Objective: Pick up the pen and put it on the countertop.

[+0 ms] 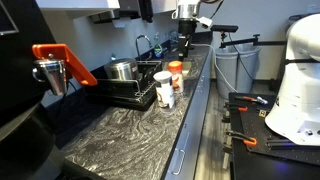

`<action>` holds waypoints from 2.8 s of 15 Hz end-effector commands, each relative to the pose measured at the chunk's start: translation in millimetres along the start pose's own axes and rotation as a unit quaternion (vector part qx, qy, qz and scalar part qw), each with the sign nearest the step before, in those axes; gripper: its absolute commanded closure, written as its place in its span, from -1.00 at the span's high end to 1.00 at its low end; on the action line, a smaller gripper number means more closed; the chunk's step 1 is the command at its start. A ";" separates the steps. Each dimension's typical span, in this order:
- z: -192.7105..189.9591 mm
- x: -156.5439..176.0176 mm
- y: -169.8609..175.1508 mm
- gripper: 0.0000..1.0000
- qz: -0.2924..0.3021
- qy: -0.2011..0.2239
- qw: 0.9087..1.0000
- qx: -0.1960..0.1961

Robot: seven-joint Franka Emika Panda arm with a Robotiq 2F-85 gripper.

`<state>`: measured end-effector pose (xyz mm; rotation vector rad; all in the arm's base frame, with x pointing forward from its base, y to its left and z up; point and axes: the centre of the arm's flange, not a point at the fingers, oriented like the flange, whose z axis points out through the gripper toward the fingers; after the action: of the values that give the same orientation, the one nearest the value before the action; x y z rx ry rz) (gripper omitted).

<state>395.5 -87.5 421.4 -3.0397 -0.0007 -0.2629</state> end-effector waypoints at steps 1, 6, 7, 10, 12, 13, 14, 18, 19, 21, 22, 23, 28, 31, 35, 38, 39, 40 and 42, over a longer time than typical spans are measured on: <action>0.0 0.0 0.0 1.00 0.000 0.000 1.000 0.000; 0.0 0.0 0.0 1.00 0.000 0.000 1.000 0.000; 0.0 0.0 0.0 1.00 0.000 0.000 1.000 0.000; -10.1 -8.8 -6.4 1.00 0.000 0.020 1.000 -0.007; -22.3 -13.3 -14.9 1.00 -0.004 0.043 0.999 -0.013; -31.0 -15.8 -20.8 1.00 -0.011 0.058 0.998 -0.017; -39.1 -16.9 -26.4 1.00 -0.017 0.072 0.997 -0.020; -78.9 -25.0 -57.1 1.00 -0.067 0.152 0.985 -0.035; -89.3 -26.0 -66.4 1.00 -0.082 0.176 0.980 -0.039; -105.4 -24.6 -83.8 1.00 -0.102 0.221 0.969 -0.047; -113.2 -24.3 -90.3 1.00 -0.114 0.243 0.962 -0.048; -120.0 -21.4 -98.2 1.00 -0.121 0.264 0.956 -0.051; -143.4 -3.1 -122.2 1.00 -0.140 0.374 0.916 -0.048; -152.1 5.7 -128.8 1.00 -0.143 0.425 0.893 -0.049; -154.2 16.3 -118.9 1.00 -0.128 0.452 0.881 -0.054; -153.0 7.7 -119.5 1.00 -0.132 0.440 0.887 -0.051; -152.4 8.4 -118.8 1.00 -0.131 0.440 0.887 -0.051; -152.5 8.6 -118.6 1.00 -0.131 0.440 0.887 -0.051; -153.5 9.8 -120.0 1.00 -0.132 0.445 0.884 -0.048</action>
<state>376.9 16.8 583.6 -2.6980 -0.3381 -1.6595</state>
